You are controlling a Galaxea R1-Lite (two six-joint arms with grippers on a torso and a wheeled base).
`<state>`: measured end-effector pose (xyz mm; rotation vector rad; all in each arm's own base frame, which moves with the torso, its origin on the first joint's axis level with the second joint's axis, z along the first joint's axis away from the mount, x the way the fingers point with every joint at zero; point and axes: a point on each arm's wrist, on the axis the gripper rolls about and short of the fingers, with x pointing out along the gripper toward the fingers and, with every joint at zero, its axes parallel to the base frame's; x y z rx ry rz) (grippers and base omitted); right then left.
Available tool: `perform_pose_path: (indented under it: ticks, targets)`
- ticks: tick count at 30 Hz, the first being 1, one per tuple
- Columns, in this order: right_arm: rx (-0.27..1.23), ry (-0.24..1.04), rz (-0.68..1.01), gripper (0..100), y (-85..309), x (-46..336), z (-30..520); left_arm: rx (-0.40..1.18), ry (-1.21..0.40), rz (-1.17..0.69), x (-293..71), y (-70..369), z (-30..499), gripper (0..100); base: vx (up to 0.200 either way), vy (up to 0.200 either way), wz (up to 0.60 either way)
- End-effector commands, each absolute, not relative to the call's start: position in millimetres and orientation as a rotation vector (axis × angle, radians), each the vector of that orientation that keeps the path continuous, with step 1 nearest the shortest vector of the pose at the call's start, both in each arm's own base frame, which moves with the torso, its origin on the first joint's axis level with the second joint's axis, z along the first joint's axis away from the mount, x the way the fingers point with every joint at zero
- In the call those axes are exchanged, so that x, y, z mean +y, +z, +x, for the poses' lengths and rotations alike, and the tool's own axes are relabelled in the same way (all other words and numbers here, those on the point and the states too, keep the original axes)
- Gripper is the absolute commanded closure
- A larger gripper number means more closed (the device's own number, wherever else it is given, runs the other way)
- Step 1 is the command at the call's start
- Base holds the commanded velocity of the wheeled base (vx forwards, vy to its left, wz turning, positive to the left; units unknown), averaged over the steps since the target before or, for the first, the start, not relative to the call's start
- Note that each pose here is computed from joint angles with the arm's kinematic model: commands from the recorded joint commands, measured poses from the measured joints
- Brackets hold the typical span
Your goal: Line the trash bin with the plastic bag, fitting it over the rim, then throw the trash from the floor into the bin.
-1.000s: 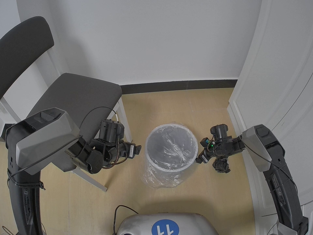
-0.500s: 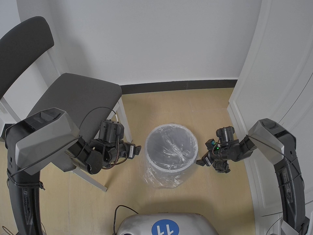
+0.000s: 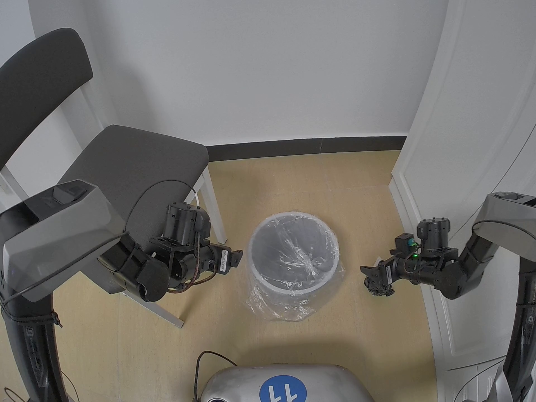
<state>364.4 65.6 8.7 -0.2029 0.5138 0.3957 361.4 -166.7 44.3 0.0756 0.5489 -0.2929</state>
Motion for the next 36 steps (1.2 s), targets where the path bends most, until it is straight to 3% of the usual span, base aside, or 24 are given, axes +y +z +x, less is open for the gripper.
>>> perform_pose_path:
  ticks: [1,3,11,14,18,26,36]
  targets:
    - [0.471,0.238,0.007,0,39,50,331,0.514,-0.317,0.060,-166,72,338,0,0.000,0.000,0.00]
    - [0.505,0.176,0.064,0,34,43,334,0.519,-0.315,0.052,-164,73,335,0,0.000,0.000,0.00]
    - [0.890,-0.019,0.228,0,2,31,381,0.507,-0.285,-0.029,-154,83,321,0,0.000,0.000,0.00]
    - [0.900,-0.072,0.295,0,-19,33,413,0.488,-0.282,-0.049,-151,87,318,0,0.000,0.000,0.00]
    - [0.883,-0.113,0.251,0,-51,28,452,0.474,-0.270,-0.064,-149,84,317,0,0.000,0.000,0.00]
    - [0.902,-0.143,0.231,0,-75,15,506,0.499,-0.250,-0.056,-144,69,326,0,0.000,0.000,0.00]
    - [0.876,-0.166,0.244,0,-95,11,523,0.518,-0.247,-0.042,-147,60,330,0,0.000,0.000,0.00]
